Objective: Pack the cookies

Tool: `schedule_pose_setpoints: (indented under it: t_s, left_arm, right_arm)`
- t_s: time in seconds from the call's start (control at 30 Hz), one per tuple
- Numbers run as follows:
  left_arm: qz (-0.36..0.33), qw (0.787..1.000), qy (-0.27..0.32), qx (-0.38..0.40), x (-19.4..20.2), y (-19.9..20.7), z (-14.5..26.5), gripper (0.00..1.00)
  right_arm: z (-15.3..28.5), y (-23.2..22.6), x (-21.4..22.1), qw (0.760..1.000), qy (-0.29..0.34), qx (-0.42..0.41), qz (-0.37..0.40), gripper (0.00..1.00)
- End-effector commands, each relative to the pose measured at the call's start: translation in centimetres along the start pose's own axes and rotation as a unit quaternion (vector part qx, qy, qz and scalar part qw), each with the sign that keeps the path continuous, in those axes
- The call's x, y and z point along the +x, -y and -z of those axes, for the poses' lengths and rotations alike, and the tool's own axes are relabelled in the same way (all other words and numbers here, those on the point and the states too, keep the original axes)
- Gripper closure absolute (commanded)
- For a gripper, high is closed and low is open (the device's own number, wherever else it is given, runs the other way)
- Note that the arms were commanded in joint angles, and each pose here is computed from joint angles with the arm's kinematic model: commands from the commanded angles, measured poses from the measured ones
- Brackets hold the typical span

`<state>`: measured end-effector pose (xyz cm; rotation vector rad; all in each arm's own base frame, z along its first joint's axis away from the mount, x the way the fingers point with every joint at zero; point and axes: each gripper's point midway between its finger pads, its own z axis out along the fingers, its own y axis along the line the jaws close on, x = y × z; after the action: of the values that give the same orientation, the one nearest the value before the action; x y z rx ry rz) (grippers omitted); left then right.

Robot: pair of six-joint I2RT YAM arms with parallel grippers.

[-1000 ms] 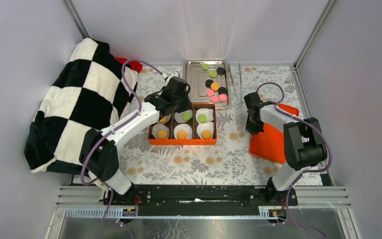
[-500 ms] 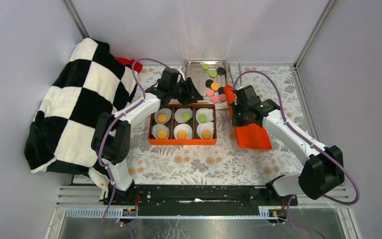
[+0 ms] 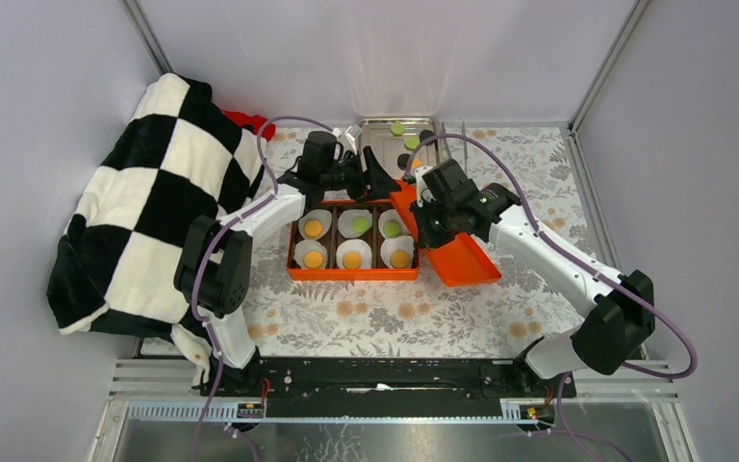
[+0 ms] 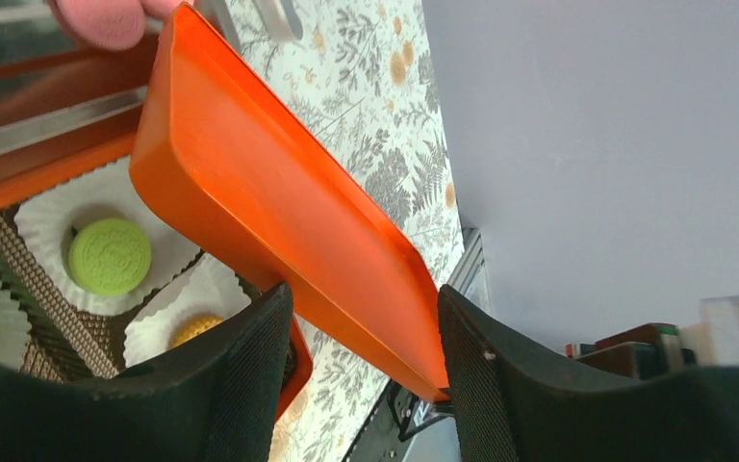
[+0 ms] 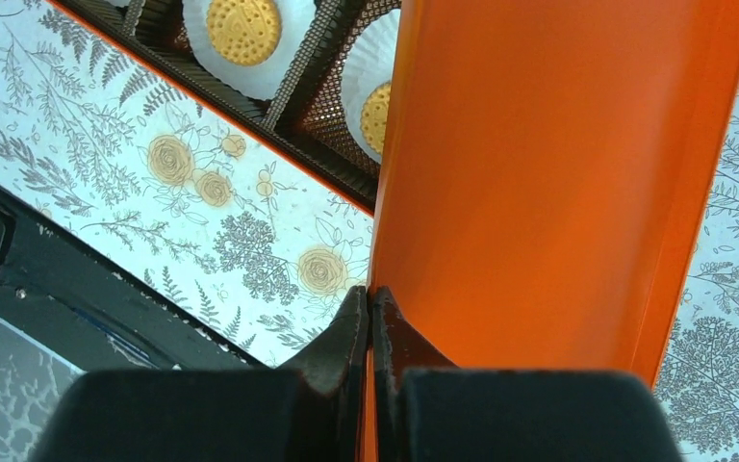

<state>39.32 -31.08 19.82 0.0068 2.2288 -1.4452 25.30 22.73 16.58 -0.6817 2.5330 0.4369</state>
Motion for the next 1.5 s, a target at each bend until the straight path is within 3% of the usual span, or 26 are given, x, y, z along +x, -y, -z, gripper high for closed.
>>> schedule_pose_setpoints:
  t_s: [0.0, 0.37, 0.43, 0.6, 0.73, 0.8, 0.83, 1.03, 1.27, 1.47]
  left_arm:
    - [0.0, 1.0, -0.01, 0.024, 0.9, 0.5, 0.6, 0.37]
    - [0.011, 1.0, -0.014, 0.024, 2.0, 0.1, 1.0, 0.37]
    - [0.013, 0.999, -0.014, 0.03, 1.7, 0.4, 0.7, 0.45]
    - [0.026, 0.999, -0.025, 0.026, 1.8, 0.1, 0.3, 0.85]
    - [0.03, 0.999, -0.029, 0.003, 2.0, -0.6, 0.6, 0.99]
    - [0.028, 0.999, -0.028, -0.019, 2.0, -1.1, 0.7, 1.0]
    - [0.028, 0.999, -0.028, -0.032, 2.0, -1.4, 0.9, 1.0]
    - [0.035, 0.993, 0.014, -0.109, -0.7, -3.2, 3.3, 1.0]
    - [0.062, 0.983, 0.103, -0.139, -5.9, -3.2, 8.3, 1.0]
    - [0.077, 0.976, 0.163, -0.118, -8.5, -0.7, 13.1, 1.0]
  right_arm:
    - [1.8, -1.8, -3.1, 0.998, 0.045, -0.021, 0.05, 1.0]
    - [2.7, -3.2, -3.9, 0.995, 0.061, -0.032, 0.073, 1.0]
    - [2.9, -3.9, -4.4, 0.994, 0.071, -0.043, 0.075, 1.0]
    - [2.7, -4.1, -4.7, 0.993, 0.079, -0.043, 0.078, 1.0]
    - [2.5, -4.0, -5.3, 0.993, 0.089, -0.03, 0.075, 1.0]
    - [2.8, -3.4, -6.0, 0.992, 0.105, -0.004, 0.069, 1.0]
    - [3.3, -3.0, -6.4, 0.991, 0.118, 0.014, 0.068, 0.98]
    - [7.8, -2.3, -8.5, 0.971, 0.22, 0.059, 0.069, 0.45]
    - [10.1, -2.8, -8.2, 0.956, 0.293, 0.025, 0.0, 0.3]
    - [6.6, -5.1, -5.6, 0.966, 0.252, -0.051, -0.028, 0.28]
